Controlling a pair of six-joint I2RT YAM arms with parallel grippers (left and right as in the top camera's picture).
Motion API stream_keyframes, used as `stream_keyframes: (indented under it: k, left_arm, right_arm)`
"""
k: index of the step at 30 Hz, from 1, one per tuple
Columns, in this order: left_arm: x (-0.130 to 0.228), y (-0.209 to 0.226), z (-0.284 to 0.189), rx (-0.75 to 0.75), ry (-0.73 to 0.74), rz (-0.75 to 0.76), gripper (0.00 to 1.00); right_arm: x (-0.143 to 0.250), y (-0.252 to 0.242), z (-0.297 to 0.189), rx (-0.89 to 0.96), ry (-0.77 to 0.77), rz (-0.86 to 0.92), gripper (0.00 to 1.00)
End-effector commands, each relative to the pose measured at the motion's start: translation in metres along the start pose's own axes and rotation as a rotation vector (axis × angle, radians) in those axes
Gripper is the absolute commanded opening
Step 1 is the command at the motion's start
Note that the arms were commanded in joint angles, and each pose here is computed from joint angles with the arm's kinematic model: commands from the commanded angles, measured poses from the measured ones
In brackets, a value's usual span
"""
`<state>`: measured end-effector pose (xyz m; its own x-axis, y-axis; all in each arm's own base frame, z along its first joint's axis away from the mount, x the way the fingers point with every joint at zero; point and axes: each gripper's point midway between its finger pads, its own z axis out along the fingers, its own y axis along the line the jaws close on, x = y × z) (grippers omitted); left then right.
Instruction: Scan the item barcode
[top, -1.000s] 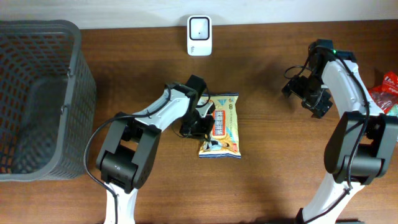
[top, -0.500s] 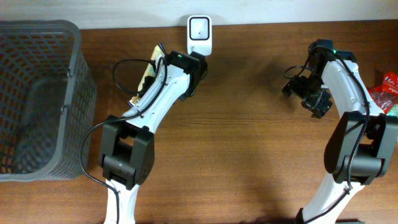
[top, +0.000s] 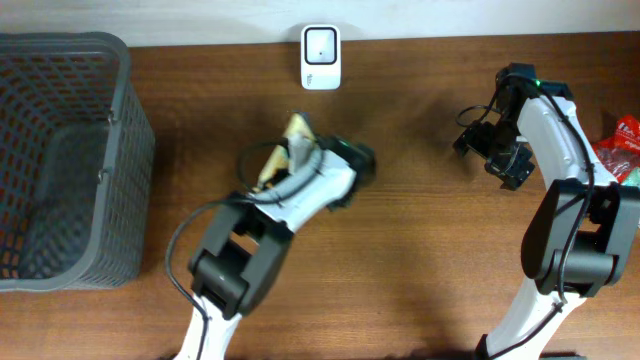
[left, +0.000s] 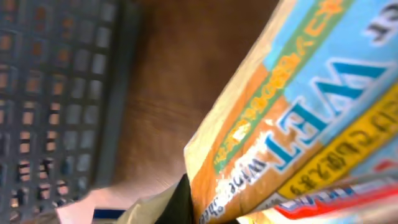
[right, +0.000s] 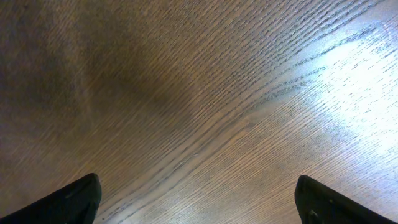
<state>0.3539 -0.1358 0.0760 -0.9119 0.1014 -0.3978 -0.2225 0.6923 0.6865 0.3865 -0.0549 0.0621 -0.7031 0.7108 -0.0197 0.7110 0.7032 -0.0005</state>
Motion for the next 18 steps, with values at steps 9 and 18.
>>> stream_keyframes:
  k: [9,18]
  left_arm:
    - [0.038,-0.05,-0.065,0.145,-0.046,0.12,0.32]
    - [0.002,-0.083,-0.13,0.602,0.028,0.447,0.99]
  right_arm:
    - [-0.006,0.003,-0.014,-0.027,-0.033,0.015,0.99]
    - [-0.006,0.003,-0.014,-0.027,-0.033,0.015,0.99]
